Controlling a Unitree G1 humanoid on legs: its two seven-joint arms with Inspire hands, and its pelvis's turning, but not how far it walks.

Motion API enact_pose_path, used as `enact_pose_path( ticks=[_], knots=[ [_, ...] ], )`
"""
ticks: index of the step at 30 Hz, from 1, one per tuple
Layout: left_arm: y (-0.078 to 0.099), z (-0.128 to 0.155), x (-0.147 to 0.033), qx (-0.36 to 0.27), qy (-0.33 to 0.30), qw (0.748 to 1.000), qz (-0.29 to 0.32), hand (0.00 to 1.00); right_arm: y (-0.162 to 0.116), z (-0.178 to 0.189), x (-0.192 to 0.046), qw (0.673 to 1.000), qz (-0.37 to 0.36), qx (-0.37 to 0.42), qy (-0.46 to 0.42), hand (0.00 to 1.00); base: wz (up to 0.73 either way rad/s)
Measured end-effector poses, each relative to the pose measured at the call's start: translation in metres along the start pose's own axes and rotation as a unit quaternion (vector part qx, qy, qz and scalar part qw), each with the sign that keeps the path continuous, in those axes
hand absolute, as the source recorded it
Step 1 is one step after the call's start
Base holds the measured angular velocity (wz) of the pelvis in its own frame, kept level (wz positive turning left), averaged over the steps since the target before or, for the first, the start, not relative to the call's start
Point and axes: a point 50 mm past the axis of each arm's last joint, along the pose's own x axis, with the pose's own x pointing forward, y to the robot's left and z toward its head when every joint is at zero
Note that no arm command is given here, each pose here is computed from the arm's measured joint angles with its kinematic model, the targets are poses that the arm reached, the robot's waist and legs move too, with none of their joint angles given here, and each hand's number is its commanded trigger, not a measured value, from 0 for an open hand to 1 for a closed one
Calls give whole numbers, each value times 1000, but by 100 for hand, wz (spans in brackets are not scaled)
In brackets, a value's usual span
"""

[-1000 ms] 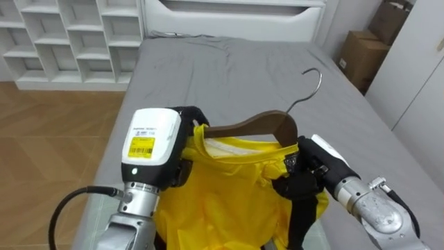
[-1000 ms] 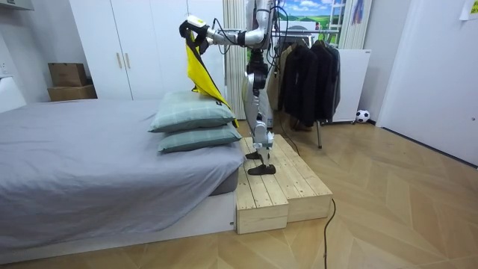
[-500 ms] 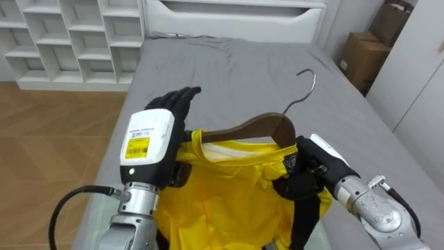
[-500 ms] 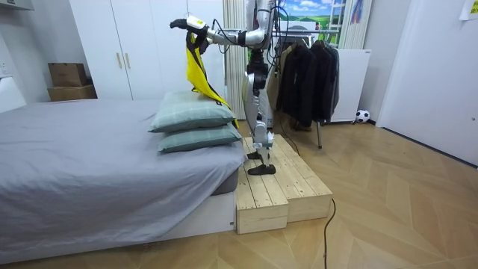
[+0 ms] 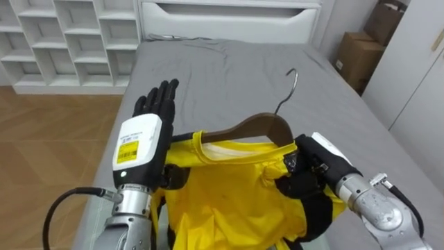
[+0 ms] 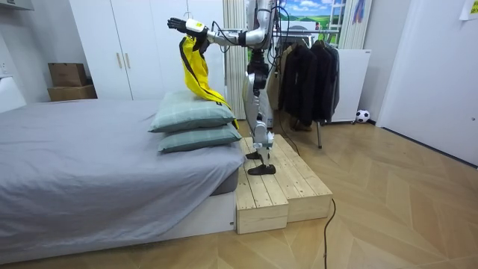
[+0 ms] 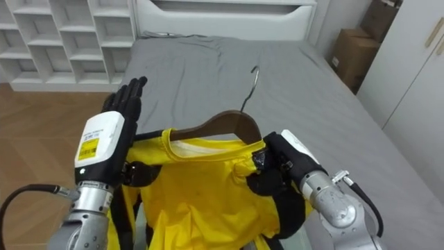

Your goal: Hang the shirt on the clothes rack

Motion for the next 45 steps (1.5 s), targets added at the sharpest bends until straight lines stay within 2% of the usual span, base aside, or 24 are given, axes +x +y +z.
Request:
enact_pose_path(
  ticks=[5, 17, 27, 33, 37, 40, 45],
  knots=[
    [-4, -10, -4, 11, 19, 1000, -11, 0, -11, -3, -3, 1000, -15, 12, 2, 100, 0],
    [3, -18, -3, 19, 35, 999, 2, 0, -33, -8, -10, 995, -71, 76, -6, 100, -1],
    [3, -23, -4, 15, 51, 999, 6, 0, -43, -14, -13, 990, -109, 85, 4, 100, -1],
    [13, -37, -5, 17, 78, 996, 34, 0, -50, -16, -16, 988, -139, 64, 12, 100, 0],
    [27, -54, -9, 17, 110, 991, 73, 0, -63, -14, -21, 986, -160, 40, 11, 100, 0],
    [36, -72, -19, 27, 143, 985, 92, 0, -77, -8, -30, 982, -188, 8, 3, 100, 0],
    [61, -106, -42, 28, 218, 964, 150, 0, -99, 4, -56, 964, -266, -19, -28, 100, 4]
  ],
)
